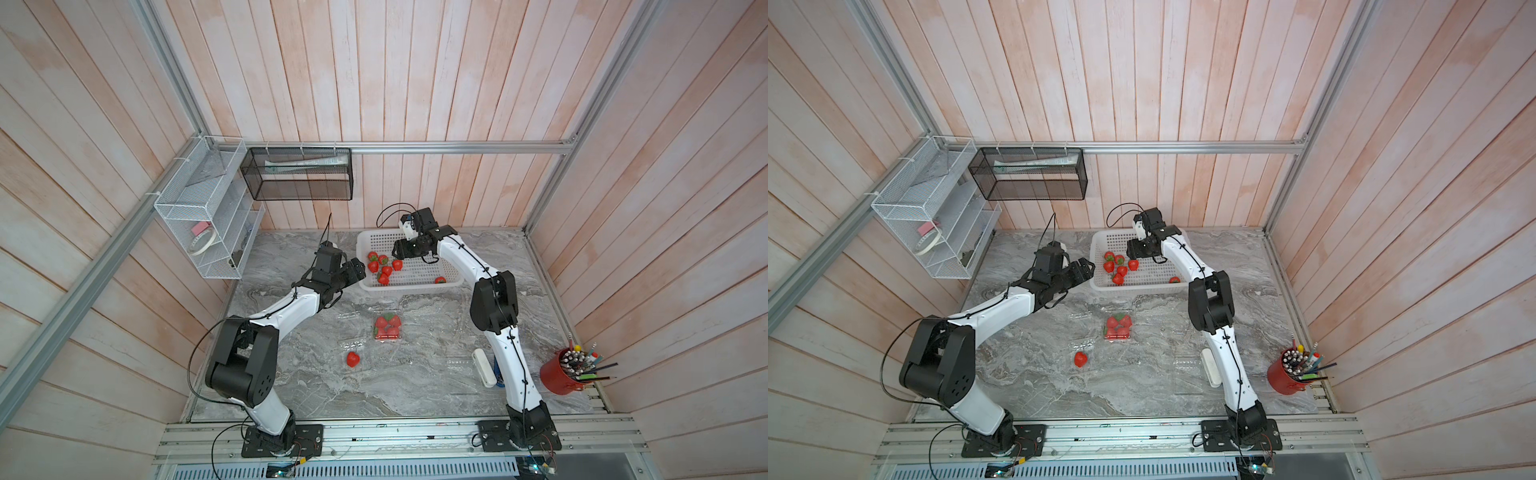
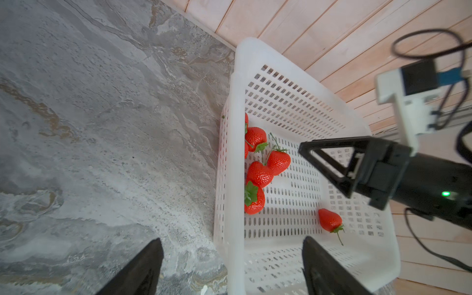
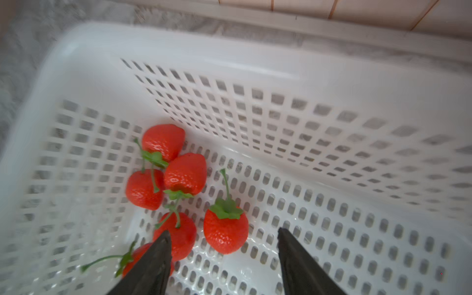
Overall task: Pack strawberries into containers
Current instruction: Pick up the strawberry from the basket.
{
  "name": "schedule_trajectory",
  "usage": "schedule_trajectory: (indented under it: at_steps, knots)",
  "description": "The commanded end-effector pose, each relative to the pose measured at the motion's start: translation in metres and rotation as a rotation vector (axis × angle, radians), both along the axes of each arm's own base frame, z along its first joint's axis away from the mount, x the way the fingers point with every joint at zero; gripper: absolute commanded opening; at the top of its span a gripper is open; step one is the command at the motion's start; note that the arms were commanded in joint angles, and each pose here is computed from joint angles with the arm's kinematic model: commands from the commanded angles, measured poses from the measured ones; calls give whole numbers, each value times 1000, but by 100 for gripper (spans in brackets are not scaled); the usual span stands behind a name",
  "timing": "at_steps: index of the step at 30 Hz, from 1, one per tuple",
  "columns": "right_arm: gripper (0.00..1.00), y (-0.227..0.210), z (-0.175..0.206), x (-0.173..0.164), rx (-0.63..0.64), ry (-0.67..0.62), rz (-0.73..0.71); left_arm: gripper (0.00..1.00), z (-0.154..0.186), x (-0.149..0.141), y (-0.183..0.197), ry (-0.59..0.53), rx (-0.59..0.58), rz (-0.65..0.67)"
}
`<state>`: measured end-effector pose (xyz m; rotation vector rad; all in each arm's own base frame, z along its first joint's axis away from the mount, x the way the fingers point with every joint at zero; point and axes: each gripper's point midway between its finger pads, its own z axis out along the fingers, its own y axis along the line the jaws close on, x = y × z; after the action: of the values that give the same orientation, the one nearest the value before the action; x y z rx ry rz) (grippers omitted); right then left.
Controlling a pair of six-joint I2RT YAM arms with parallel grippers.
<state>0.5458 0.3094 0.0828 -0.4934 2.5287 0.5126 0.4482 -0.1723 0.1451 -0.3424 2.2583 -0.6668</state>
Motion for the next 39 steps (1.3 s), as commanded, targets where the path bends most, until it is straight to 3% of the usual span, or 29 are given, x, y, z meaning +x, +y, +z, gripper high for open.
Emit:
schedule_trajectory:
  at_steps: [1,12,19,23,27,31,39]
  knots:
    - [68,-2,0,-11,-62,27,12,87,8,9,-9,-30,-19,-34]
    - [61,7,-40,-15,-83,76,2,88,-2,6,-8,-2,-12,-37]
    - [51,10,-56,-14,-113,68,-15,87,-6,4,-7,10,-6,-36]
    - [40,13,-53,-11,-120,42,-15,87,-6,3,-6,14,1,-34]
    - [31,15,-40,-9,-107,4,-16,87,-6,0,-4,15,5,-32]
    - [28,13,-22,-10,-99,-24,-16,87,-5,-3,-1,15,15,-24]
    - [24,12,62,-39,6,-112,-2,87,23,-20,15,-37,28,15]
